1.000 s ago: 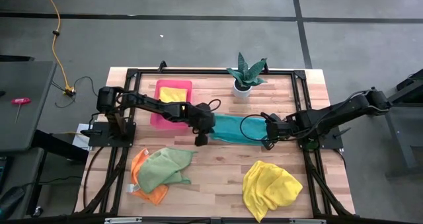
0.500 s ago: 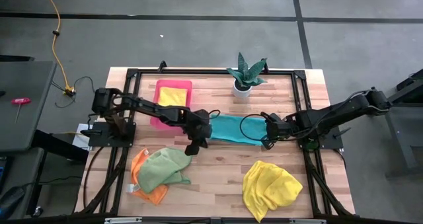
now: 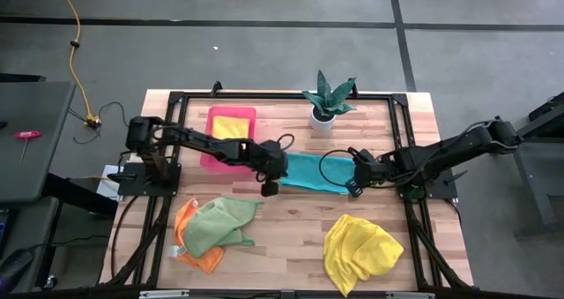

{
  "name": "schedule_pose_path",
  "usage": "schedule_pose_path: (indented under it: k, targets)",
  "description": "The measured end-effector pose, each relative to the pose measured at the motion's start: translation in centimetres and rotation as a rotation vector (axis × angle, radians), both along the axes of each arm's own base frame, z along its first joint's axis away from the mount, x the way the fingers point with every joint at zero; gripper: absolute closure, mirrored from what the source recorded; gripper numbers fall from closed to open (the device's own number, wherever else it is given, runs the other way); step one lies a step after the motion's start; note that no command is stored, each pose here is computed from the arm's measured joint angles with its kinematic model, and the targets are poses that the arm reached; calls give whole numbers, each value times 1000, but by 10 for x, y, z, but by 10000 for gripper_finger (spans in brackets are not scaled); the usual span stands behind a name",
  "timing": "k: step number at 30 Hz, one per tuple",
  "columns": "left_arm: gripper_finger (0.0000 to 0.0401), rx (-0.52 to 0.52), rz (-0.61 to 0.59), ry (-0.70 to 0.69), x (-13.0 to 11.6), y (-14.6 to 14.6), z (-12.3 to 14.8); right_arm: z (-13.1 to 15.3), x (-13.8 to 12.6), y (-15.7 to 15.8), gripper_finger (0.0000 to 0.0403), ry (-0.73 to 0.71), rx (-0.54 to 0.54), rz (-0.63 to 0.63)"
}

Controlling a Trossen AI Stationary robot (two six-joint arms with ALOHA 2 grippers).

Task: Fold microfiber towels
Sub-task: Fold the blue microfiber towel

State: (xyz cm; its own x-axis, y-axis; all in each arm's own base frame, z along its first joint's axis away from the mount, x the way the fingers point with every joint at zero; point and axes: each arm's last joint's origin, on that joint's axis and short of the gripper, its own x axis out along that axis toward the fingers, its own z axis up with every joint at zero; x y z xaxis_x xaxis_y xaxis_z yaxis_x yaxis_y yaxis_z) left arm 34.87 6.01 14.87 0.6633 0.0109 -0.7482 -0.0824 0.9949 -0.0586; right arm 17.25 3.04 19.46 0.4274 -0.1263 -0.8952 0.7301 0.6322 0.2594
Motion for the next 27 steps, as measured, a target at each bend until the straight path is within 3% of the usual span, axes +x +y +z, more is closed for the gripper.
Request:
schedule_pose_path:
  k: [6, 11, 14, 18, 23, 27]
  targets:
    - [401, -22, -40, 76, 5, -13, -30, 0, 0, 0, 402, -3, 0, 0]
    - [401, 86, 26, 98, 9, -14, -37, 0, 0, -1, 402, -9, -19, -9]
    - [401, 93, 60, 98, 8, -11, -37, 1, 1, 0, 402, -14, -16, -12]
    - [401, 75, 32, 97, 5, -13, -29, 0, 1, 0, 402, -12, -14, -9]
    - [401, 62, 18, 70, -2, -15, 3, 0, -1, -1, 402, 4, -13, -16]
    - [401, 25, 24, 42, -12, -17, 26, -2, -5, -7, 400, 44, 53, -164]
